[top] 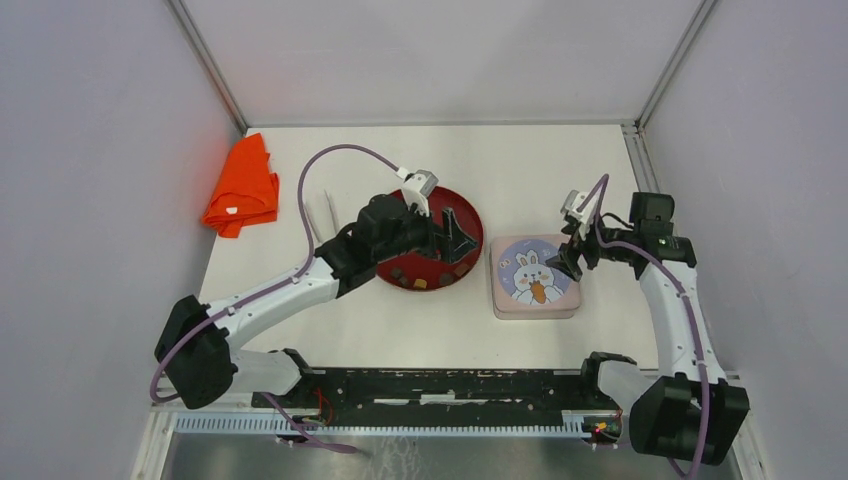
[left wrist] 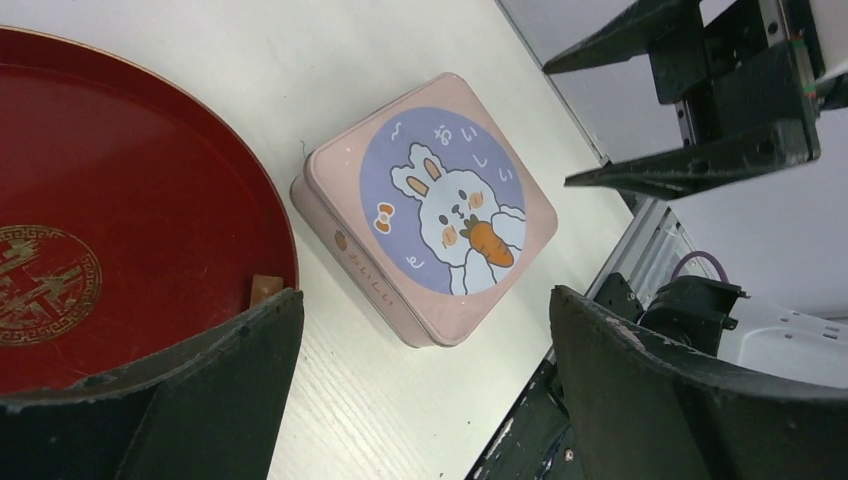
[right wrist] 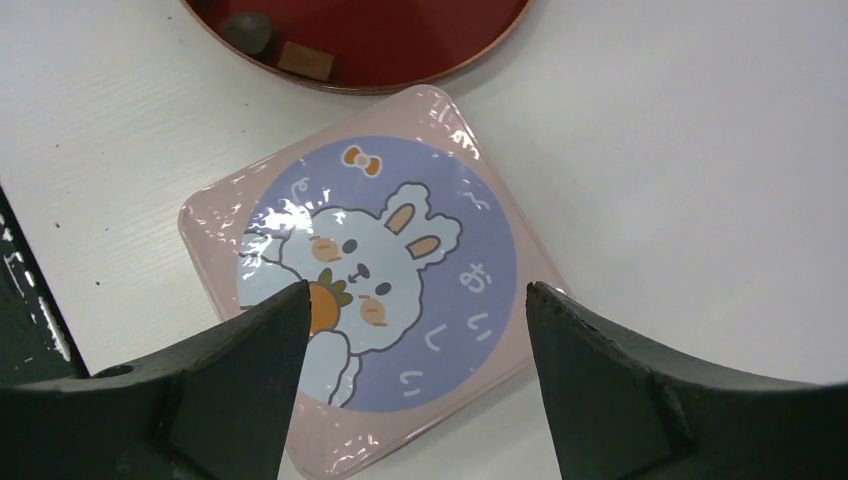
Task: Pack the chocolate
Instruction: Close the box lid on the packing box.
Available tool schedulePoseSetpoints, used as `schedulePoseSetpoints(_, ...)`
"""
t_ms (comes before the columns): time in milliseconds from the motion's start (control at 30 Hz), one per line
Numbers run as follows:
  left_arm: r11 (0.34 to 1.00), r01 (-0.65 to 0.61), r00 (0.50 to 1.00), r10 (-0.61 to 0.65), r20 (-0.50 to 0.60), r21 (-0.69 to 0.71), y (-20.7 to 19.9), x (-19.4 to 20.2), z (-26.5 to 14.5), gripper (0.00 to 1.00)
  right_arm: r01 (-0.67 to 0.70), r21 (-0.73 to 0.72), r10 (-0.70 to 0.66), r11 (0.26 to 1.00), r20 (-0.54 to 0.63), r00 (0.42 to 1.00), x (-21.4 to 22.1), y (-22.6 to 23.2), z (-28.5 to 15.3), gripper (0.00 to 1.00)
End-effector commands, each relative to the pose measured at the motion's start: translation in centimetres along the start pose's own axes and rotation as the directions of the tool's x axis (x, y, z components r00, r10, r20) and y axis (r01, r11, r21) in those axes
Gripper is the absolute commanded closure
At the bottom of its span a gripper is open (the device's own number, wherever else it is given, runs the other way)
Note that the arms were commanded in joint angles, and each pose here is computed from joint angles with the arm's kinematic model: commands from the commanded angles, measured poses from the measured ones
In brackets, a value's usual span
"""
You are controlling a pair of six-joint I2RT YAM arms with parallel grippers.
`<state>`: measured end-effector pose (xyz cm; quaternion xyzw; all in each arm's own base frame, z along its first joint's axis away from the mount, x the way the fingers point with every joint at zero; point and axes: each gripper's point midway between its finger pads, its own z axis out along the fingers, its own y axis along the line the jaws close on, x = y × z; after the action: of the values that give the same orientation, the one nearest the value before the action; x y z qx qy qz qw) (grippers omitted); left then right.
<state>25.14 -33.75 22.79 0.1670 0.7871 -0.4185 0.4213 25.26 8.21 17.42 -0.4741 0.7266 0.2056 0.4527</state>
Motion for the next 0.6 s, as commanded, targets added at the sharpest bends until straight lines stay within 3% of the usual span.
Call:
schedulePoseSetpoints(0,0.996,0.033,0.998,-0.037,0.051,0.077,-1.7,-1.2,0.1,0.03,-0.124,0.076,0.123,0.989,0.007,0.992,-0.3,-2.5,-1.4,0.15)
schedulePoseSetpoints(200,0.993,0.086,0.996,-0.088,0.026,0.087,-1.6,-0.4,1.3,0.03,-0.286,0.129,0.289,0.950,-0.007,0.957,3.0,-3.8,-2.0,0.14)
schedulePoseSetpoints(567,0.989,0.144,0.989,-0.143,-0.033,0.018,0.1,1.7,4.0,0.08,-0.393,0.228,0.426,0.891,-0.118,0.897,7.9,-5.6,-1.2,0.14)
